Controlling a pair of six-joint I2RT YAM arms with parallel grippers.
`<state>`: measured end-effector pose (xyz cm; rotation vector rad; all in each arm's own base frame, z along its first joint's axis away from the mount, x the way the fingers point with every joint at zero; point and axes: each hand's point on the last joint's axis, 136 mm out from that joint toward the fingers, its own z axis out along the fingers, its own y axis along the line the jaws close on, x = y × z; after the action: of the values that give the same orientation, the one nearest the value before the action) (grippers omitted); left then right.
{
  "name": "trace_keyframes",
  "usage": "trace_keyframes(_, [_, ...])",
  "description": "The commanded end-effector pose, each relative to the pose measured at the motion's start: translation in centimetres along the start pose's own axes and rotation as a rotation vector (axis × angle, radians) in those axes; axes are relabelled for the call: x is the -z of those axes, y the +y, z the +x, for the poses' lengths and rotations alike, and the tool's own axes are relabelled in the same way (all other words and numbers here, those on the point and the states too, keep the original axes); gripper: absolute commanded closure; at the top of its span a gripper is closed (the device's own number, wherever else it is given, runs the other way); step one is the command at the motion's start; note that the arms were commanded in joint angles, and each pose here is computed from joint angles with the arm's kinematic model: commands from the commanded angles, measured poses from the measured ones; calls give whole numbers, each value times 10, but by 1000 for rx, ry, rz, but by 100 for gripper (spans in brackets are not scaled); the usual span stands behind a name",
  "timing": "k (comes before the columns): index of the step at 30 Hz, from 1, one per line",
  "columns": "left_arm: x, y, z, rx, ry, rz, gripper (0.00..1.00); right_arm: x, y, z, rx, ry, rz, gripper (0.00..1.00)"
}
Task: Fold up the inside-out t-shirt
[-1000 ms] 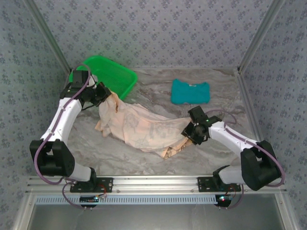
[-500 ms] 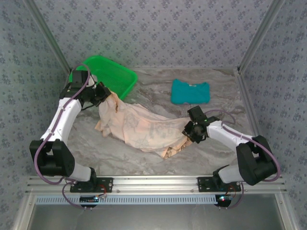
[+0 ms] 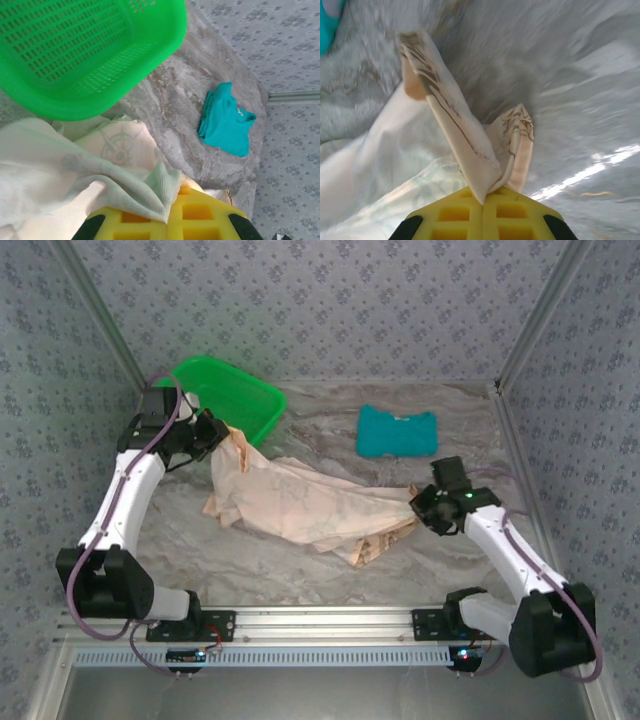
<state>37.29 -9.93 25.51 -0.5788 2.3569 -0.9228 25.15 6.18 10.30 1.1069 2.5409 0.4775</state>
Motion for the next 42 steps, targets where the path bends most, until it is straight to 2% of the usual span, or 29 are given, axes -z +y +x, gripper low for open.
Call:
trace_keyframes(1, [23, -32, 3, -59, -27, 81, 100, 15, -21, -8, 83, 36, 77, 90])
trace_keyframes(4, [13, -25, 18, -57, 6, 73, 100, 2, -21, 5, 103, 102, 68, 89])
trace_keyframes(6, [4, -12, 28, -23, 36, 57, 100, -9, -21, 19, 117, 130, 66, 85])
trace_keyframes(9, [-8, 6, 41, 16, 66, 42, 100, -18, -24, 29, 123, 137, 66, 64])
trace_keyframes(12, [-14, 21, 51, 30, 84, 21, 100, -25, -21, 32, 153, 150, 30, 57])
trace_keyframes(16, [-14, 32, 54, 21, 93, -13, 100, -33, -17, 39, 187, 222, -3, 54])
trace_keyframes(19, [-12, 38, 51, 28, 86, -25, 100, -31, -14, 35, 186, 196, -17, 54])
trace_keyframes(26, [-13, 40, 47, 34, 81, -27, 100, -26, -14, 0, 151, 98, -61, 54])
trace_keyframes(32, [-11, 35, 42, 34, 74, -15, 100, -35, 4, -9, 122, 111, -165, 53])
trace_keyframes(34, [-10, 32, 40, 33, 68, -10, 100, -38, 10, -11, 104, 115, -183, 57])
trace_keyframes(36, [-9, 29, 38, 31, 62, -4, 100, -42, 16, -12, 75, 129, -206, 69])
trace_keyframes(38, [-7, 26, 35, 29, 57, -1, 100, -44, 16, -13, 61, 129, -197, 70])
trace_keyframes(39, [-6, 25, 34, 27, 52, 2, 100, -44, 13, -15, 55, 121, -185, 67])
trace_keyframes(41, [-4, 23, 33, 25, 49, 3, 100, -42, 9, -17, 48, 110, -158, 54])
trace_keyframes(42, [-4, 23, 33, 25, 48, 2, 100, -42, 6, -17, 40, 116, -142, 52])
